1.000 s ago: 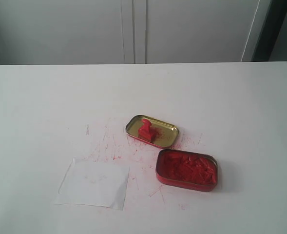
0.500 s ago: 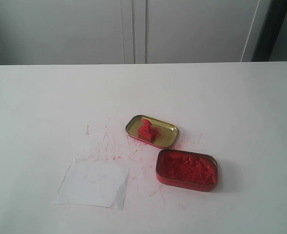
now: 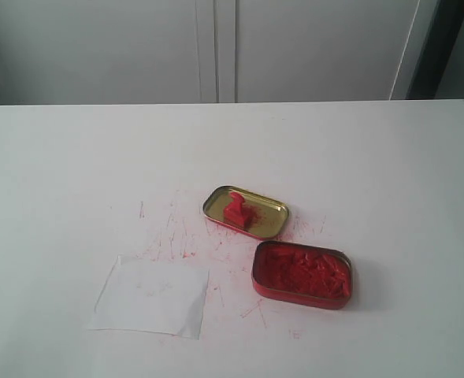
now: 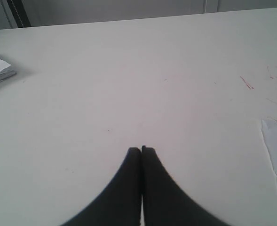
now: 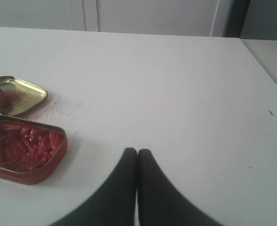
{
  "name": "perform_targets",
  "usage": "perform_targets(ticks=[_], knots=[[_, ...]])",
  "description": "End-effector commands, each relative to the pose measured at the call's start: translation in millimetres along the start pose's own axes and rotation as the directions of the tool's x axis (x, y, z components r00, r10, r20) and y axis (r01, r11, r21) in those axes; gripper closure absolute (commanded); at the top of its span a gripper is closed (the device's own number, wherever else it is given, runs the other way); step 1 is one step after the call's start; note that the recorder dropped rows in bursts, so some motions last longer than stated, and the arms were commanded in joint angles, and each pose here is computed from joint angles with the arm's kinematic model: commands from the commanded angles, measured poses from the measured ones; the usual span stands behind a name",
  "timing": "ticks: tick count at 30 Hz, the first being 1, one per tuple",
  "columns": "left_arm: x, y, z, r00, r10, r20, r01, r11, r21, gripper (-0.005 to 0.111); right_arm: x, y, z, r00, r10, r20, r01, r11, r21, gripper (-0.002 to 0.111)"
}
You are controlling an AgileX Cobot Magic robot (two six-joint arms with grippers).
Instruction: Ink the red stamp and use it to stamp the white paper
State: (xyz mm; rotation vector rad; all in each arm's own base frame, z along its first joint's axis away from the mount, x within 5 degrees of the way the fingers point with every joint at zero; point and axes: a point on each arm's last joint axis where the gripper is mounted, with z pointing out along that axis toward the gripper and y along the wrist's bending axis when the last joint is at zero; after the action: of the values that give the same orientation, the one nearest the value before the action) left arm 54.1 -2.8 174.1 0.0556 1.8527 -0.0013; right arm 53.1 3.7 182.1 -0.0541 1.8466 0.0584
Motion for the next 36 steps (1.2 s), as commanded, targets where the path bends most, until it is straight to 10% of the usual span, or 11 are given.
perform_targets(ticks=[1,36], knots=[[0.5,-0.1,0.1,1.000,0.001,0.004,-0.001,1.000,0.002,0.107,0.2,-0.4,0.2,1.000,-0.003,0.015,0.003,1.000,0.006,0.108],[0.5,-0.1,0.1,1.000,0.001,0.004,-0.001,1.000,0.002,0.107,-40.9,0.7,-10.2,0.884,-0.004,0.467,0.006,1.000,-0.004,0.108]])
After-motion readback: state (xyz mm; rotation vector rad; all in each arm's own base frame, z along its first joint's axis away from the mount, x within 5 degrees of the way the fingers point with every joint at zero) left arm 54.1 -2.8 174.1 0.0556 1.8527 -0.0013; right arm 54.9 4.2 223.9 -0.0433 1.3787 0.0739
